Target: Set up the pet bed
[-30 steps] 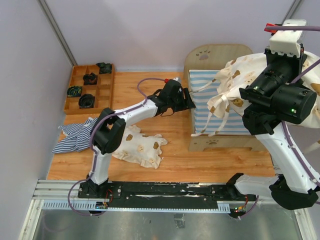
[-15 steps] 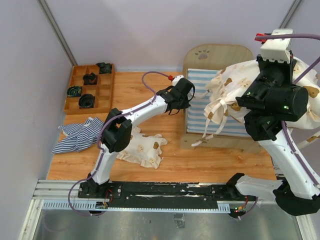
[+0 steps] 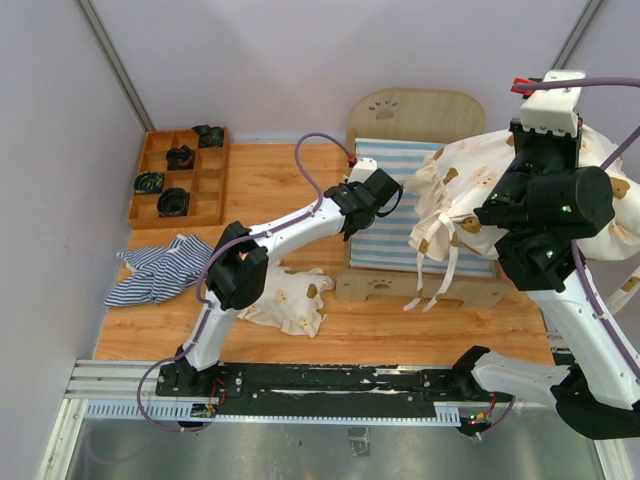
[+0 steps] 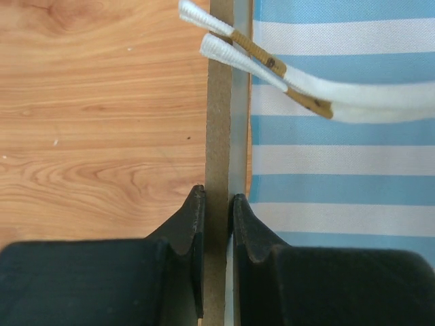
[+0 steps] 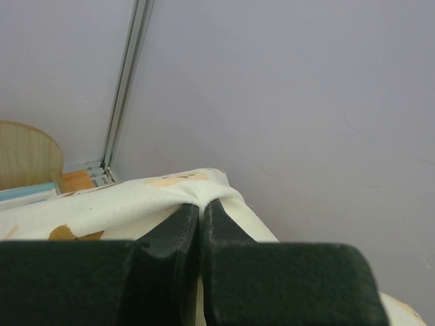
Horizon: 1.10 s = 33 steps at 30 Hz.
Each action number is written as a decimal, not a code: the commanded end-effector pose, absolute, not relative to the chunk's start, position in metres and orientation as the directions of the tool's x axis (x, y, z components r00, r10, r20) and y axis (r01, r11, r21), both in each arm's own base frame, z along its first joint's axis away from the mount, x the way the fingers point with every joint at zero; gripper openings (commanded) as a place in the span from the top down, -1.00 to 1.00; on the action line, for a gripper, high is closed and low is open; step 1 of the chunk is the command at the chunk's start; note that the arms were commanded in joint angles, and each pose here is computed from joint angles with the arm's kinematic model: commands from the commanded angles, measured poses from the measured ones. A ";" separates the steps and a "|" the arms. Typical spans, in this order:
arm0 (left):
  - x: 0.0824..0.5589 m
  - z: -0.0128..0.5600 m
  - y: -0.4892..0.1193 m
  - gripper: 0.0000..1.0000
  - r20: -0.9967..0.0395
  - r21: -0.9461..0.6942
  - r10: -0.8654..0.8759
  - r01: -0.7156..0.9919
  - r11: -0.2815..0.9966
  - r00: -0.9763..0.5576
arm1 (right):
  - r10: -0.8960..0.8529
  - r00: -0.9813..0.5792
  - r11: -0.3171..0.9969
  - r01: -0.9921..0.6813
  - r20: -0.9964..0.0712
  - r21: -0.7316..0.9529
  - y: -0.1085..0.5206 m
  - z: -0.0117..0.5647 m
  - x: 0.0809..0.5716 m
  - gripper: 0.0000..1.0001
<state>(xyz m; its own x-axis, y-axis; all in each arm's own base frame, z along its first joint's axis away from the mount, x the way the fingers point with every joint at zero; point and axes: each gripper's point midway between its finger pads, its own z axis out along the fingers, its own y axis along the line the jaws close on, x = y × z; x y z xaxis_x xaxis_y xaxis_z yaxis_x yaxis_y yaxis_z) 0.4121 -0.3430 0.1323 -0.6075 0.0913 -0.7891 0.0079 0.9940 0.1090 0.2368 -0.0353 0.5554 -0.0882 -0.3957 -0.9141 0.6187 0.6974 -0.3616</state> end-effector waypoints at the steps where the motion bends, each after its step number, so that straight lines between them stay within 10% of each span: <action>1: 0.425 0.164 -0.288 1.00 -0.817 0.343 0.228 -0.130 0.930 -0.529 | -0.370 -0.012 0.730 0.614 -0.929 -0.299 -0.033 0.563 0.240 0.99; 6: 0.424 0.167 -0.281 0.84 -0.815 0.346 0.224 -0.139 0.928 -0.534 | -0.382 -0.023 0.734 0.600 -0.924 -0.318 -0.023 0.556 0.253 0.99; 15: 0.414 0.169 -0.280 -0.13 -0.788 0.166 0.094 -0.063 0.984 -0.608 | -0.379 -0.009 0.761 0.566 -0.925 -0.318 -0.006 0.550 0.271 0.99; 33: 0.396 0.265 -0.285 -0.46 -0.714 -0.564 -0.250 0.326 0.758 -0.654 | -0.389 0.250 0.822 0.529 -0.887 -0.212 0.023 0.618 0.356 0.99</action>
